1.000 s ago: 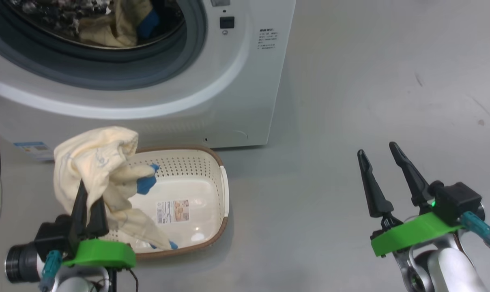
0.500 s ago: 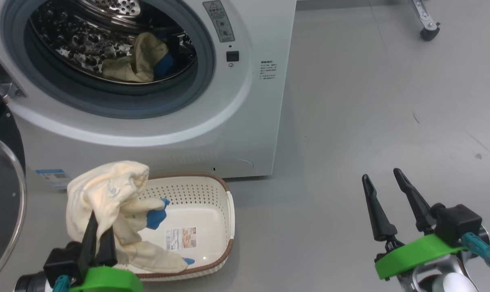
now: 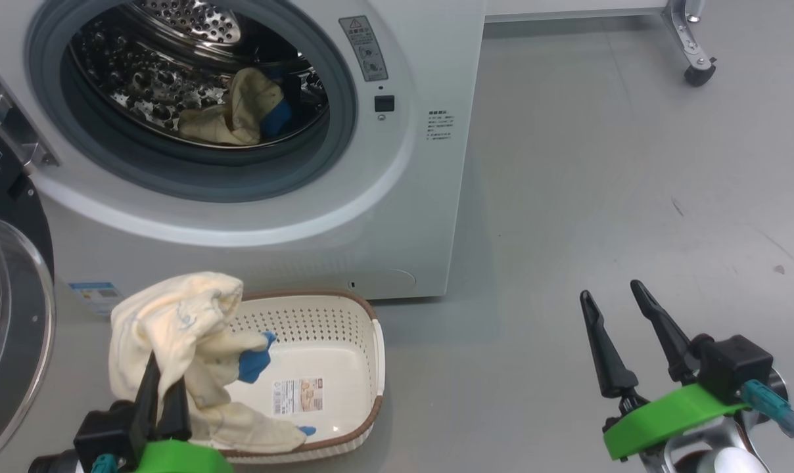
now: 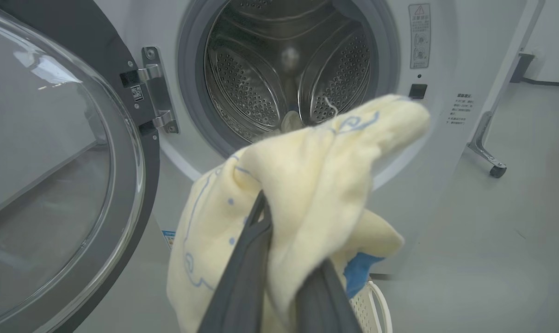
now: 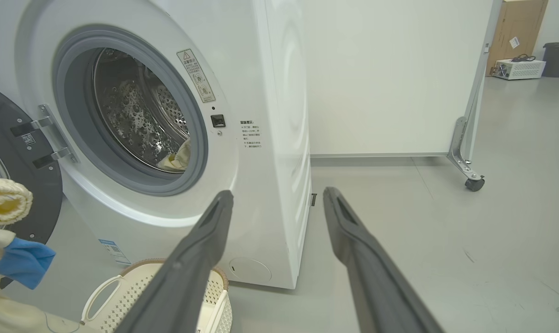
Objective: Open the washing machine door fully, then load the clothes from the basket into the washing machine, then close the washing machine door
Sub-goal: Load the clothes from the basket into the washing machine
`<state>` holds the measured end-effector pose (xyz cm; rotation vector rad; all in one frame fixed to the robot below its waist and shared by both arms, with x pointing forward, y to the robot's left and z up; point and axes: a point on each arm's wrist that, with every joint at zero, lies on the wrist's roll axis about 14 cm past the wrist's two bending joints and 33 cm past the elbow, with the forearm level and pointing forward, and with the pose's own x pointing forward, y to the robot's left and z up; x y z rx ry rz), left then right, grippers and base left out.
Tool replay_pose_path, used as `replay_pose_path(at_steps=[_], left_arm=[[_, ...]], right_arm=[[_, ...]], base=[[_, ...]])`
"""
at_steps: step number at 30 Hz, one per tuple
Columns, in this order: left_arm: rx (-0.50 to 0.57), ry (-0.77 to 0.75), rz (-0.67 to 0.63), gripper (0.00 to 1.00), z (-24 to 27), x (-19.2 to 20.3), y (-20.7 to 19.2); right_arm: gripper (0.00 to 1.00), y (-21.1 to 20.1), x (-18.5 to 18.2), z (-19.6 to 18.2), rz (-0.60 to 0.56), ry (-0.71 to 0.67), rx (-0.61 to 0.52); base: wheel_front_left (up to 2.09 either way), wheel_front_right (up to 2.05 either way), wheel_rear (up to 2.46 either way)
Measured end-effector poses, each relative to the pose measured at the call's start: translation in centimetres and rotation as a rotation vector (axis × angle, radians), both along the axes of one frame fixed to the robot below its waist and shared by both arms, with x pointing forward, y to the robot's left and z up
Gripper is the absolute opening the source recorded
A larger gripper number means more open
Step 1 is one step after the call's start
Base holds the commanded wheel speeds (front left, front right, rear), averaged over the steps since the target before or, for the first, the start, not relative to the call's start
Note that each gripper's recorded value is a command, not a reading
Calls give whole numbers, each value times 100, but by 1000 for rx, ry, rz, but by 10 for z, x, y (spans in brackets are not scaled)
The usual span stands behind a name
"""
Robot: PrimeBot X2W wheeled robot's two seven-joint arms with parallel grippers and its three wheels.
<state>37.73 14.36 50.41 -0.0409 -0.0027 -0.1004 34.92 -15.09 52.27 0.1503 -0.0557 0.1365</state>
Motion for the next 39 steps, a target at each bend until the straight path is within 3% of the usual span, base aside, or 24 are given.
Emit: replay_pose_path(at_steps=[29,39], left_arm=[[-2,41,-25,0,-15,20,-7],[-29,95,-59,0,-33,79,-20]], right_arm=[[100,1,3,-20,1,66,9],[100,2,32,-38,2,101,20]], base=[[0,0,0],[0,0,0]])
